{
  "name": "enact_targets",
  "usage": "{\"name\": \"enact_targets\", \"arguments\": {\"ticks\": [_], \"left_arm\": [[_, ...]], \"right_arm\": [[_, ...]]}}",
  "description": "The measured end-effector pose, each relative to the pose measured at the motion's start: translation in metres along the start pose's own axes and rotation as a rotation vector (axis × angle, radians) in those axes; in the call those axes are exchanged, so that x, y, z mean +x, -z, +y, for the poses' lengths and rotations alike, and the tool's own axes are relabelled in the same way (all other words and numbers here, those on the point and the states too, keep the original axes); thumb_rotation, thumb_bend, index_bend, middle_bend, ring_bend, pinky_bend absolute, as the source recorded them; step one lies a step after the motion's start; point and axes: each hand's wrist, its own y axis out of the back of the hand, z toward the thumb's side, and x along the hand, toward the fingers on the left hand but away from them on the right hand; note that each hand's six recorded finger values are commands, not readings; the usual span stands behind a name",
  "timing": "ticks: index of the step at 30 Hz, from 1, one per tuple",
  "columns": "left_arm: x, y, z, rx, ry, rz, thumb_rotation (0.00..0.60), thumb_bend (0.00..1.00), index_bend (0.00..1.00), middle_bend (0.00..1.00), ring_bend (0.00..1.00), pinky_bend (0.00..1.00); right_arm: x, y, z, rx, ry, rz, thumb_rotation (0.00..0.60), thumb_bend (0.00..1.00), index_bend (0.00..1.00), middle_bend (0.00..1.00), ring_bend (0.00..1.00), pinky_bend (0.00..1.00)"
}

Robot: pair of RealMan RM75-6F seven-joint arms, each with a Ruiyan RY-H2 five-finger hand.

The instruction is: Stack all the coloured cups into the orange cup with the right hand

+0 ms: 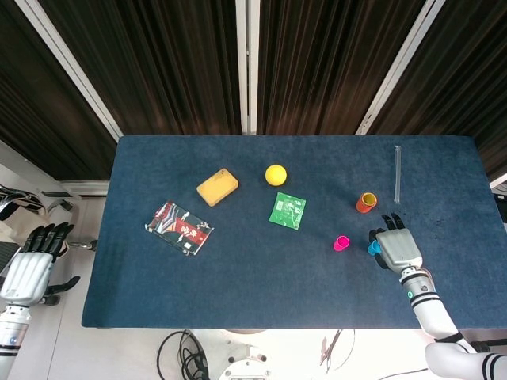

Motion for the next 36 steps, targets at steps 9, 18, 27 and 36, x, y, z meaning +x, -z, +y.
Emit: {"name": "enact_targets", "arguments": {"ticks": [9,18,27,36], "left_arm": [[-0.001,0.0,0.001,0.001,-0.004,0.002,0.6,0.16,0.07,0.06,0.0,0.0],[0.001,-0.001,0.002,-0.001,-0.009,-0.002,0.6,0.16,0.07,0.06,0.0,0.0],[0.001,0.0,0.007,-0.001,-0.023,-0.006,0.6,0.16,0.07,0.06,0.0,0.0],[0.001,-0.001,0.008,-0.001,-0.025,-0.007,0.6,0.16,0.07,0.06,0.0,0.0]], "right_arm": [[0.0,0.002,0.014,-0.029,0.037,-0.005,0.6,0.33,0.46,0.45,0.08,0.0],[-0.008,0.014,0.07,-0.114,0.185,-0.047,0.6,0.33,0.48,0.46,0.11,0.0],[-0.048,0.019,0.086,-0.129,0.197,-0.12,0.6,0.34,0.49,0.46,0.11,0.0],[-0.078,0.009,0.083,-0.089,0.159,-0.133,0.6,0.34,0.49,0.46,0.11,0.0]]}}
